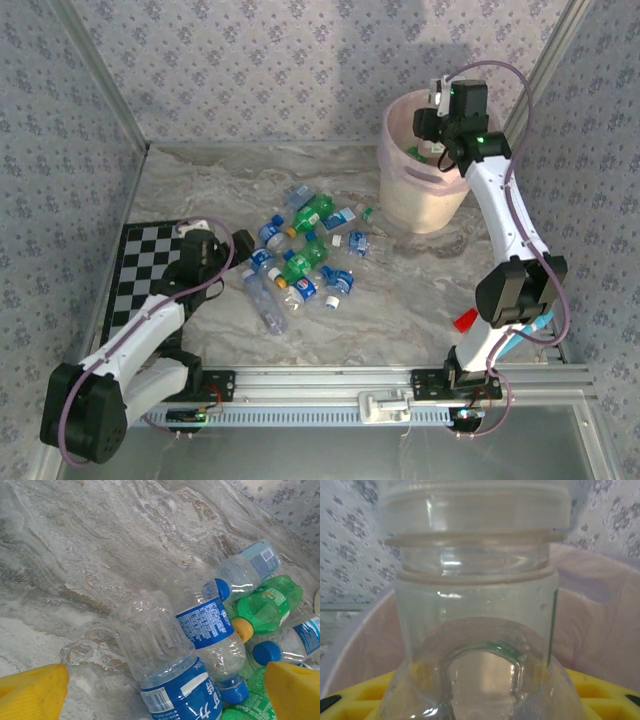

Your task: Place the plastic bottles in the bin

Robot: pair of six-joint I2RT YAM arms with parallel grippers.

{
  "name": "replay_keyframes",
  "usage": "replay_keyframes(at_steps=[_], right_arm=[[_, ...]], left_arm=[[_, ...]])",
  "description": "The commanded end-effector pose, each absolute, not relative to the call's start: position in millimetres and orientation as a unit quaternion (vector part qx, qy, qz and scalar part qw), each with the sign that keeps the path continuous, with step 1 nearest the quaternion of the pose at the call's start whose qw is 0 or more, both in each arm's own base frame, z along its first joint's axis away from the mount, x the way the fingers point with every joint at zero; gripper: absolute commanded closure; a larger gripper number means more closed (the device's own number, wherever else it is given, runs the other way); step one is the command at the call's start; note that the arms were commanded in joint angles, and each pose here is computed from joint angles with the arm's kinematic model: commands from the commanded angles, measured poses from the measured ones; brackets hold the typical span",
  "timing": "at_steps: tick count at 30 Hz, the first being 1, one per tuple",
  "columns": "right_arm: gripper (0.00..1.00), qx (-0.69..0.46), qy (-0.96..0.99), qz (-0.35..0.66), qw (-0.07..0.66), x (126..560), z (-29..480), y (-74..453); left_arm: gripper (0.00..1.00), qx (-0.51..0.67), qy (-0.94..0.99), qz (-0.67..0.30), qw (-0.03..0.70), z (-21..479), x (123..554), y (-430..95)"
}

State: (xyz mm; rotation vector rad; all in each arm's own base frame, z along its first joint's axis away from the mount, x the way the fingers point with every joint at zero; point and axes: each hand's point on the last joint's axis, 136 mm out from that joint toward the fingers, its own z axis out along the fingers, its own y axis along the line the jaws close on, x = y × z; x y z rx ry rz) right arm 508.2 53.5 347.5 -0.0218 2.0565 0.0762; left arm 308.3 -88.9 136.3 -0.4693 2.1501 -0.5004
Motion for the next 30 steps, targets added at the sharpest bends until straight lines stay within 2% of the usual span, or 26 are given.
replay_keyframes(at_steps=[1,7,16,23,30], right_arm=[[0.51,-0.014,0.873,0.027,0.486,505,329,51],[0.49,-0.011,0.898,0.021,0.438,512,293,49],[0.43,0.000,0.914,0.025,0.405,523,270,48],[0.25,0.006,0.905,0.025,0.424,527,289,47],[0.01,0.007,0.871,0.027,0.491,518,359,46]], left_arm=[[0.00,-0.172,0.859,-0.213,0.433,150,313,-95],[0.00,-0.165,0.862,-0.224,0.424,151,309,-100],[0.00,-0.161,0.863,-0.226,0.421,152,304,-100],[0.00,-0.157,0.866,-0.223,0.420,153,303,-99],[0.00,-0.156,0.867,-0.224,0.418,155,304,-100]])
